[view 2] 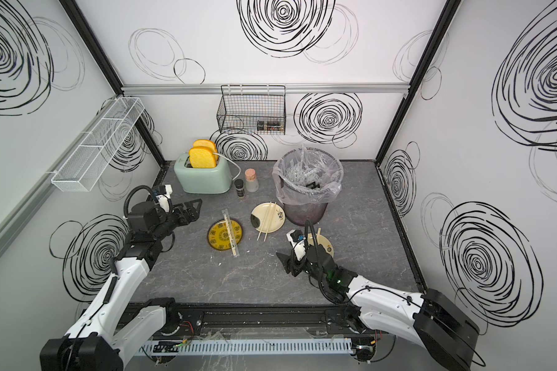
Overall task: Remove the packaging of disposable chopsticks
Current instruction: Pick up the disposable chopsticks from the plate.
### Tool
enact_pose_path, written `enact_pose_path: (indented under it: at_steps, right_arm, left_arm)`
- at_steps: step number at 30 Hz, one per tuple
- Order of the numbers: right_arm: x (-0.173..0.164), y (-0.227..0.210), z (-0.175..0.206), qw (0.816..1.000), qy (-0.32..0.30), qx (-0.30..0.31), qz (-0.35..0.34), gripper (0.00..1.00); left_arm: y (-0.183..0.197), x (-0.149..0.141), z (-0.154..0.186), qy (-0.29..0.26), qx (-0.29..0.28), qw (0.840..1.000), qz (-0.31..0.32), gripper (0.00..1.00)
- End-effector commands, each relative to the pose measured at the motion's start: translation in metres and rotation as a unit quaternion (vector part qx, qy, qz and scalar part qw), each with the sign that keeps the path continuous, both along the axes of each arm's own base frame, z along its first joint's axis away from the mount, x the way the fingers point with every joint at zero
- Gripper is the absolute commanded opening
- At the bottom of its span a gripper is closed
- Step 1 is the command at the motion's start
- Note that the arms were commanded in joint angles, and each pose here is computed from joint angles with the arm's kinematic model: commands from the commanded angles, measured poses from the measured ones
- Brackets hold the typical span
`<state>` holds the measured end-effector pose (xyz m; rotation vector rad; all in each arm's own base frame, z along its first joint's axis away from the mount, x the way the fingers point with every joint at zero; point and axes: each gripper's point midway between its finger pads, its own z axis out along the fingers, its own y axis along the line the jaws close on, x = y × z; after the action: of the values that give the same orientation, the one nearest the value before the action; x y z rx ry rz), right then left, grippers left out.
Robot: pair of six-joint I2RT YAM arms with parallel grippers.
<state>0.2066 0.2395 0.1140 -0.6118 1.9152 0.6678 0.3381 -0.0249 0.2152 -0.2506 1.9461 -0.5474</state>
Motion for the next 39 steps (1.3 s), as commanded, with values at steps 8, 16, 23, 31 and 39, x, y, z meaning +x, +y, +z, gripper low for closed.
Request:
enact_pose_path:
  at_steps: [8,16,23,31,39]
  right_arm:
    - [0.008,0.002,0.010,1.000,-0.011,0.004,-0.011,0.71]
    - [0.002,0.003,0.014,1.000,-0.016,0.025,0.003,0.72]
    - [0.007,0.003,0.012,1.000,-0.016,0.001,-0.004,0.71]
    - [0.002,0.005,0.011,1.000,-0.024,0.005,0.011,0.72]
    - [0.000,0.008,0.014,0.999,-0.026,0.010,0.019,0.72]
  left_arm:
    - [-0.013,0.009,-0.050,0.112,-0.006,0.994,0.001,0.94]
    - [-0.056,0.004,-0.100,0.208,0.043,0.975,-0.062,0.87]
    - [-0.077,0.000,-0.120,0.243,0.054,0.965,-0.086,0.80]
    - [-0.085,0.006,-0.124,0.258,0.067,0.959,-0.091,0.76]
    - [-0.094,0.013,-0.142,0.289,0.099,0.949,-0.083,0.70]
